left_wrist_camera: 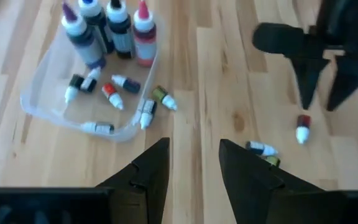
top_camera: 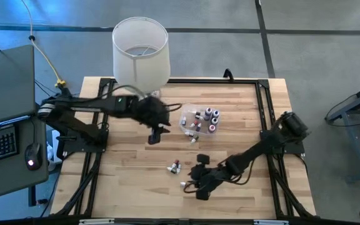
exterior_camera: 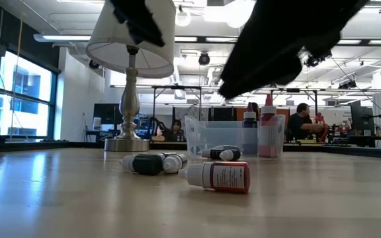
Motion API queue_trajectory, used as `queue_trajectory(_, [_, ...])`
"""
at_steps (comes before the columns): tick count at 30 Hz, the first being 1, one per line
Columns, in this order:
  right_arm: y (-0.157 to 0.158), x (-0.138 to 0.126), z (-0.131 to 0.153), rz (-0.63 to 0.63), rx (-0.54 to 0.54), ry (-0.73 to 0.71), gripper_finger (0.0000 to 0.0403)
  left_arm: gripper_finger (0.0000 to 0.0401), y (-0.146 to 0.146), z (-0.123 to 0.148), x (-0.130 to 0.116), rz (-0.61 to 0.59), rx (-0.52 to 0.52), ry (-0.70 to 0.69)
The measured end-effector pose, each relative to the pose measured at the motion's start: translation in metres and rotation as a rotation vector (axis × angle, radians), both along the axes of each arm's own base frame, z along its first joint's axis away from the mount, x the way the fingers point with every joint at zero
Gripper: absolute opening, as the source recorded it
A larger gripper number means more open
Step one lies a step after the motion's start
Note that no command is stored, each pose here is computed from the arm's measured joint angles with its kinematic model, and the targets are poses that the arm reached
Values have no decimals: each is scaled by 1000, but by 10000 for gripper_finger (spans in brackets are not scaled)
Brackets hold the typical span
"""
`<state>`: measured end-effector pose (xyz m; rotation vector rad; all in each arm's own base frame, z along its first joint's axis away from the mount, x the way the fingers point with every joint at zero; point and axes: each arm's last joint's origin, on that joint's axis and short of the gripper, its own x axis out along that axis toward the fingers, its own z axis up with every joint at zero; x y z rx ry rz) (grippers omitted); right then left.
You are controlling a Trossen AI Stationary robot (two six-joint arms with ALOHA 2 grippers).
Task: Pick & Place food coloring
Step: Put the small orange food coloring bottle into the transparent bin
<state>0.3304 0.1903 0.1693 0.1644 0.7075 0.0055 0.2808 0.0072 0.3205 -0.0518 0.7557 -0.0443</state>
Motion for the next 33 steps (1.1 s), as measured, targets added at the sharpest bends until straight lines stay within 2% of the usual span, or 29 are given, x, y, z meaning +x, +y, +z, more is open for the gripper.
queue_trajectory(3, [9,12,-20,28,57,-50,138,138,-12,-24,-12,42,-2,-58])
queue_trajectory(5, [12,16,-32,20,58,-69,138,138,-18,-37,-16,37,-3,-89])
queue_trajectory(10, [16,14,-54,-45,-37,-52,138,138,-32,-51,-21,-2,1,-110])
queue_trajectory(14, [19,13,-64,-35,-19,-27,138,138,-39,-51,-21,3,19,-119])
queue_trajectory(24, [17,11,-76,-34,-95,27,132,138,-39,-52,-20,33,27,-116])
queue_trajectory(31, [8,15,-77,-31,-71,58,69,138,-39,-52,-20,36,24,-117])
queue_trajectory(33, [4,17,-75,-20,-63,62,66,138,-39,-52,-20,36,24,-117])
